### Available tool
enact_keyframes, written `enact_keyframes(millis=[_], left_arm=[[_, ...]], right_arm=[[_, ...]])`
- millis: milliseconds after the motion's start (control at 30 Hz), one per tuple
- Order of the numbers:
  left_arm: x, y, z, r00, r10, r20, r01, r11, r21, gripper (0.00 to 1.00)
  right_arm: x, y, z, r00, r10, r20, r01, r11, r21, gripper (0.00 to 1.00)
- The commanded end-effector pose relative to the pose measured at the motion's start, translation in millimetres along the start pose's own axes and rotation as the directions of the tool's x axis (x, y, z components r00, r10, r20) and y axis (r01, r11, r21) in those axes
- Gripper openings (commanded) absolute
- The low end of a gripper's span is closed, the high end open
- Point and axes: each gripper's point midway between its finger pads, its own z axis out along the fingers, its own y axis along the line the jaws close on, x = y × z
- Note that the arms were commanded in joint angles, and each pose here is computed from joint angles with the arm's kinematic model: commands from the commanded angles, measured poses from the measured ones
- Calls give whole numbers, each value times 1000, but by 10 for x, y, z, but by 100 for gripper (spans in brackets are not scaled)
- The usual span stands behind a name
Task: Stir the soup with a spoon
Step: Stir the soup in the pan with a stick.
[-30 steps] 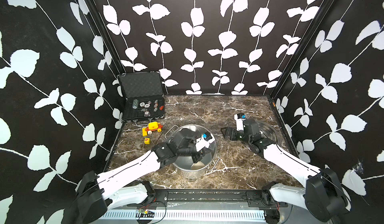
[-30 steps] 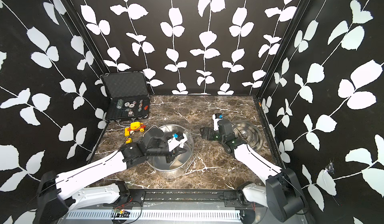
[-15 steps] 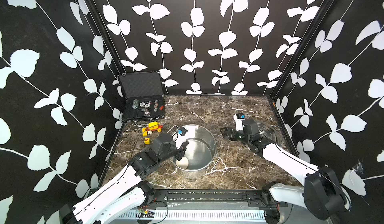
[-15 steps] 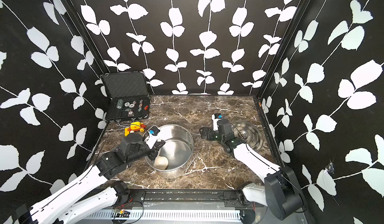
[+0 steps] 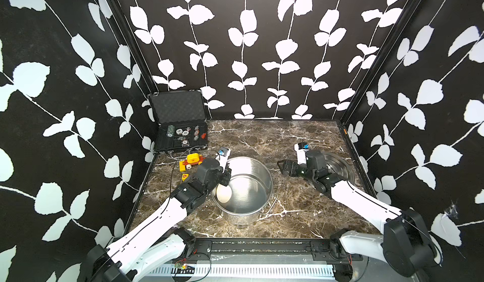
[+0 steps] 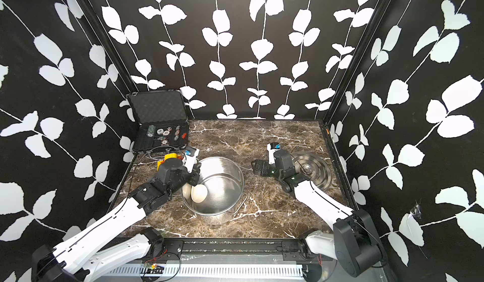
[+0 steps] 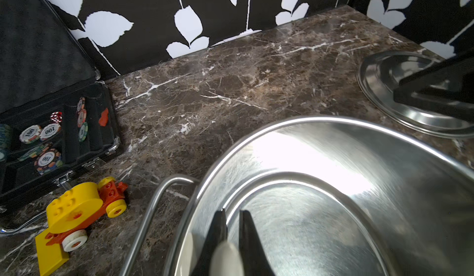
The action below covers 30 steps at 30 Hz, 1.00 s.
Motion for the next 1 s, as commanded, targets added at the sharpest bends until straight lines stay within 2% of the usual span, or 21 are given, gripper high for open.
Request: enact_keyframes(millis=[0,267,367,567,667,733,867,967], left_arm=[[-421,59,14,991,0,131,2,1000,-18,0],[-647,-309,256,981,37,188,-68,985,159,0],[-697,-493,327,980,46,194,-95,963,251,0],[-739,-919,470,983,48,175,-122,886,446,0],[-717,-1179,471,981,105,165,-176,843,509,0],[-674,-1462,397,972,170,164,-234,794,561,0],[-457,-1821,259,960,249,127,-270,708,653,0],[-237,-1970,125,951,295,94,-274,661,699,0]], right_arm=[[-53,-1,2,1000,2,31,-1,1000,-5,99],[-64,10,8,999,3,34,-3,1000,-11,99],[-55,5,11,999,5,32,-4,1000,-10,99],[-46,0,13,999,9,32,-9,1000,-9,99],[-39,-2,4,999,10,32,-10,1000,-9,99],[-41,-9,-11,999,7,34,-7,1000,-4,99],[-35,-13,-19,999,4,33,-4,1000,0,99],[-28,-23,-17,999,5,32,-5,1000,2,99]])
